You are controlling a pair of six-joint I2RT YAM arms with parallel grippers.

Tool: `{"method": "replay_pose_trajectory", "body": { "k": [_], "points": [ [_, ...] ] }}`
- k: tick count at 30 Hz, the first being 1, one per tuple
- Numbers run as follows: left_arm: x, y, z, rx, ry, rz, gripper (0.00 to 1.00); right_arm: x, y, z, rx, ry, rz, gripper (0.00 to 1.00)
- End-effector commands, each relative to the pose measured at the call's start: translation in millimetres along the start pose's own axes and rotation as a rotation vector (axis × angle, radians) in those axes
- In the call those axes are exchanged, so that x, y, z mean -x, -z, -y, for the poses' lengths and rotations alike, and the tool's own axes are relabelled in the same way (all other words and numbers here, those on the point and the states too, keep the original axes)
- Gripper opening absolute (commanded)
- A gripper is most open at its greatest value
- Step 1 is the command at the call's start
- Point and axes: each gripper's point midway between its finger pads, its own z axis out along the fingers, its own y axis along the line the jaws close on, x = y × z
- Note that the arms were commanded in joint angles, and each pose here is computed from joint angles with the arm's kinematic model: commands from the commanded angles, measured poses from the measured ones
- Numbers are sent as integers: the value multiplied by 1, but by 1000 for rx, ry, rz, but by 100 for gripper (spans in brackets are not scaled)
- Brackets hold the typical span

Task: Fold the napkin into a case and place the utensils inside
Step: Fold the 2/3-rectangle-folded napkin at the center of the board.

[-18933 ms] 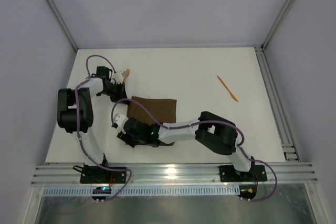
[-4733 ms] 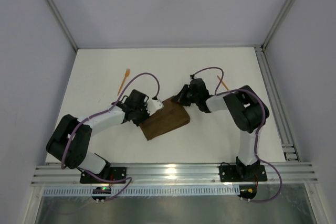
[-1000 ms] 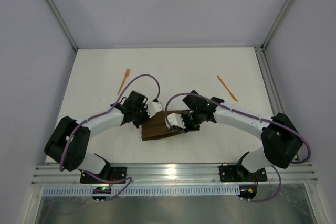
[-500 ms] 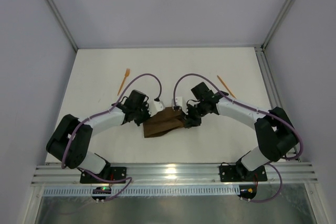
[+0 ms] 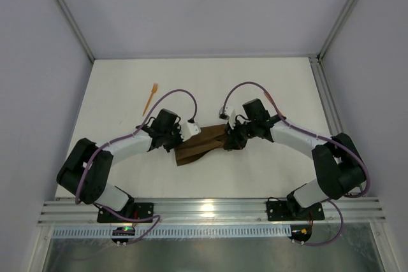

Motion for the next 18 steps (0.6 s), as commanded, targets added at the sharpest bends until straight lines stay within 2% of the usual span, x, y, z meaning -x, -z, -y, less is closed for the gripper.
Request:
{"method": "replay_pose_trajectory", "body": {
  "k": [1, 5, 8, 10, 15, 18],
  "points": [
    [-29, -8, 13, -40, -6, -93, 15, 37, 1, 6, -31, -27, 139, 13],
    [-28, -5, 16, -50, -4, -83, 15, 25, -11, 24, -42, -230, 69, 4],
    [-26, -3, 17, -55, -3, -74, 15, 28, -5, 41, -48, -418, 101, 3],
    [-25, -2, 16, -53, -6, -72, 15, 34, -3, 52, -63, -522, 167, 3],
    [-29, -5, 15, -50, -16, -91, 15, 66, -6, 53, -3, -622, 306, 3],
    [-29, -7, 17, -63, -14, -91, 15, 66, -4, 59, -44, -669, 320, 4]
  ]
}}
